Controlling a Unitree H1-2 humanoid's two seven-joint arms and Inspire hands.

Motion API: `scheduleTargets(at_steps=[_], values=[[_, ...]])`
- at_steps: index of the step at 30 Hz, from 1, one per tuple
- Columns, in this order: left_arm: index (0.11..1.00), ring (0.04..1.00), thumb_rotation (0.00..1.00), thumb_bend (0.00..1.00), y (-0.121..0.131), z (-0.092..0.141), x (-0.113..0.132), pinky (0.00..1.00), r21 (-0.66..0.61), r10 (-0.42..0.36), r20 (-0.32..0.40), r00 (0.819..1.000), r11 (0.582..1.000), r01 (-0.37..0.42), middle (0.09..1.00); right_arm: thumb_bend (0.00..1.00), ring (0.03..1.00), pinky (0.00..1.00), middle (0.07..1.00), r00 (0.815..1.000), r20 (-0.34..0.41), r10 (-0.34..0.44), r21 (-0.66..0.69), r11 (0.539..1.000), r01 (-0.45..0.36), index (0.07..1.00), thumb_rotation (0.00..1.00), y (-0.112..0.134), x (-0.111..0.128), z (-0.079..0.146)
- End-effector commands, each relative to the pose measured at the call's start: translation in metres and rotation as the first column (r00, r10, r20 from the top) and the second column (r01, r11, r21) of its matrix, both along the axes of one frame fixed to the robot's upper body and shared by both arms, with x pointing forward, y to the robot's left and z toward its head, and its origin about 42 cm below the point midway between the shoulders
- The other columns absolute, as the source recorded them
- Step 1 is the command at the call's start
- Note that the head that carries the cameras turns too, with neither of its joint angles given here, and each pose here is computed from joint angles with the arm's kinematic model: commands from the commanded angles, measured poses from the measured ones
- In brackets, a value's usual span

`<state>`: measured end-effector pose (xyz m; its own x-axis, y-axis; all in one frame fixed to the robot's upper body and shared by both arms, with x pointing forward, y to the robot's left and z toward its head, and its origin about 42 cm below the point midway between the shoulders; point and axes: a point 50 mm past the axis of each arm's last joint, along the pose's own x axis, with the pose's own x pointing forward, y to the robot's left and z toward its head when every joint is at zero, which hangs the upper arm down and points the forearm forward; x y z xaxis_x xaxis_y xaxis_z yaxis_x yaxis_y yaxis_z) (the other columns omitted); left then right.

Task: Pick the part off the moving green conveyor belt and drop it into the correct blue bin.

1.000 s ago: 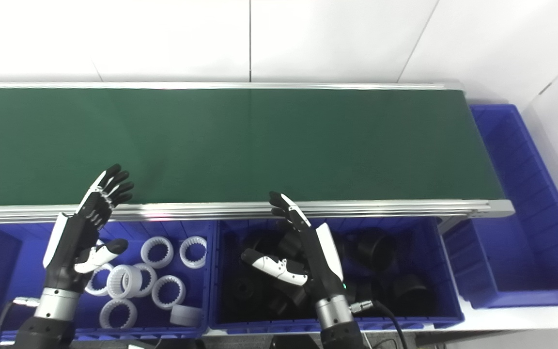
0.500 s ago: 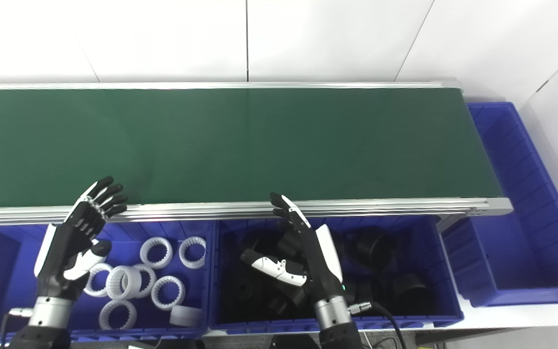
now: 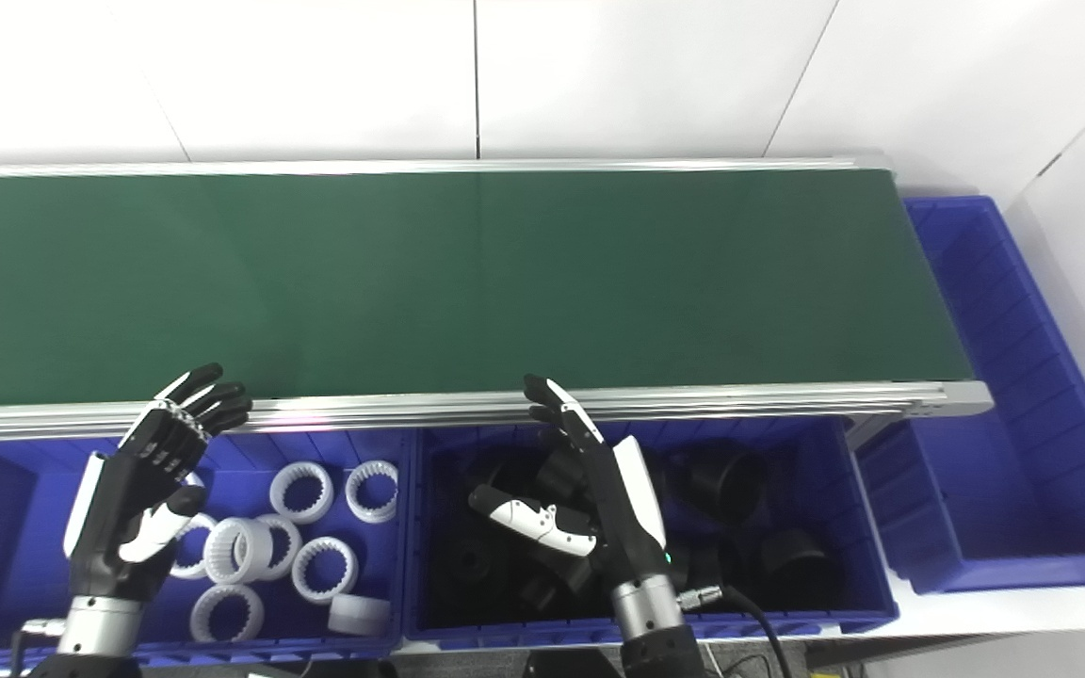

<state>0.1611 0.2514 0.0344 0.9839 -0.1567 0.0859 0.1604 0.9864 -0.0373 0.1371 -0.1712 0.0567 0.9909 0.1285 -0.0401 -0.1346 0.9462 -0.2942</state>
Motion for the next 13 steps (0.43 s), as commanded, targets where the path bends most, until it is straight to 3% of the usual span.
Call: scheduleTargets(at_steps=[1,13], values=[[0.816,0.763,0.6,1.0,-0.0024,0.0113,0.0083,0.77,0.023,-0.021,0.068,0.997,1.0,0.02,0.772,0.74,0.827,0.75,0.864,0.997,0.08,0.008,0.009,1.0,-0.009,0.884,0.5,0.0004,0.002,0.0108],[0.787,0.762,0.6,1.0,-0.0091,0.0143,0.008,0.75,0.017,-0.027,0.079,0.996,1.0,0.026,0.763,0.73,0.828,0.75,0.866,0.997,0.075,0.009,0.001,1.0,-0.009,0.887,0.47,-0.001,0.0015,0.0123]])
